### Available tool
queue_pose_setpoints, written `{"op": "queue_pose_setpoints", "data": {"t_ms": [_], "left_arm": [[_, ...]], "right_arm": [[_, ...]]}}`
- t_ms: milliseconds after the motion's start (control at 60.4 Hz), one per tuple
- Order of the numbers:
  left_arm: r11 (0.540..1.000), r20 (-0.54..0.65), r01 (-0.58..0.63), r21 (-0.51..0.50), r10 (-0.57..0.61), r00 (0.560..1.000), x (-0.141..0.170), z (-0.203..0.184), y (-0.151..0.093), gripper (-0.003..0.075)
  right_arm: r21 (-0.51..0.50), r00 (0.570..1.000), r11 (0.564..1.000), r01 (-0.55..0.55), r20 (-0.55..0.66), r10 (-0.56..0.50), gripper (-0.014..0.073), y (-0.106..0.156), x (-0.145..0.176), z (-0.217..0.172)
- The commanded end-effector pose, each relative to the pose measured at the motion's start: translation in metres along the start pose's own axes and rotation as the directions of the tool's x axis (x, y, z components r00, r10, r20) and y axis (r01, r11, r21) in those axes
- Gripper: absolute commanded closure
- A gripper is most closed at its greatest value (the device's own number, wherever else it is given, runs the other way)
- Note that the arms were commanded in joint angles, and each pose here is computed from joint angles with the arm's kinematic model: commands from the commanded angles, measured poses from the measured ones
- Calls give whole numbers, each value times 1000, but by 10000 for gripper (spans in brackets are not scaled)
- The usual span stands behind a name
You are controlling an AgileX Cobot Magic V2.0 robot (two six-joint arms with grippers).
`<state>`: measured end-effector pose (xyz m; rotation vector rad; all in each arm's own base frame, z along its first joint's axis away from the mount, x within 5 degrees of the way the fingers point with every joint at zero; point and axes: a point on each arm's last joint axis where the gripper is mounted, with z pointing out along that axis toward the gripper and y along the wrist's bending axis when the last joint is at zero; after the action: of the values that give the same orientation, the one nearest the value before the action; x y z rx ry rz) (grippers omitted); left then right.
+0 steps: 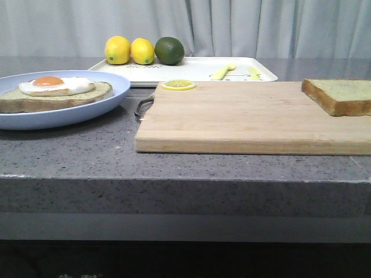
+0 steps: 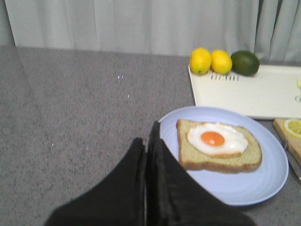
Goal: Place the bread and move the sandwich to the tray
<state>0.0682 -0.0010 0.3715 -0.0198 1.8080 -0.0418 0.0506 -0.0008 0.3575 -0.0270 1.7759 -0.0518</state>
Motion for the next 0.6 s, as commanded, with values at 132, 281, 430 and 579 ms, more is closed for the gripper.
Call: {"op": "queue_pose_setpoints", "data": {"t_ms": [132,281,430,579], "left_arm": [[1000,-77,16,0,-16,997,-6,22,-1,738],[1000,-101,17,0,-17,995,-5,29,-1,738],[1000,-118,19,0,-19,993,-4,31,-1,738],[1000,-114,19,0,-19,993,-4,31,-1,735]], "right_arm": [[3,986,1000,9,-165,-8,662,-2,-5,30],[-1,976,1000,8,-217,-8,662,-2,-2,40],[-2,970,1000,8,-244,-8,662,-2,-1,43],[-3,969,1000,8,-246,-8,612,-2,0,44]]}}
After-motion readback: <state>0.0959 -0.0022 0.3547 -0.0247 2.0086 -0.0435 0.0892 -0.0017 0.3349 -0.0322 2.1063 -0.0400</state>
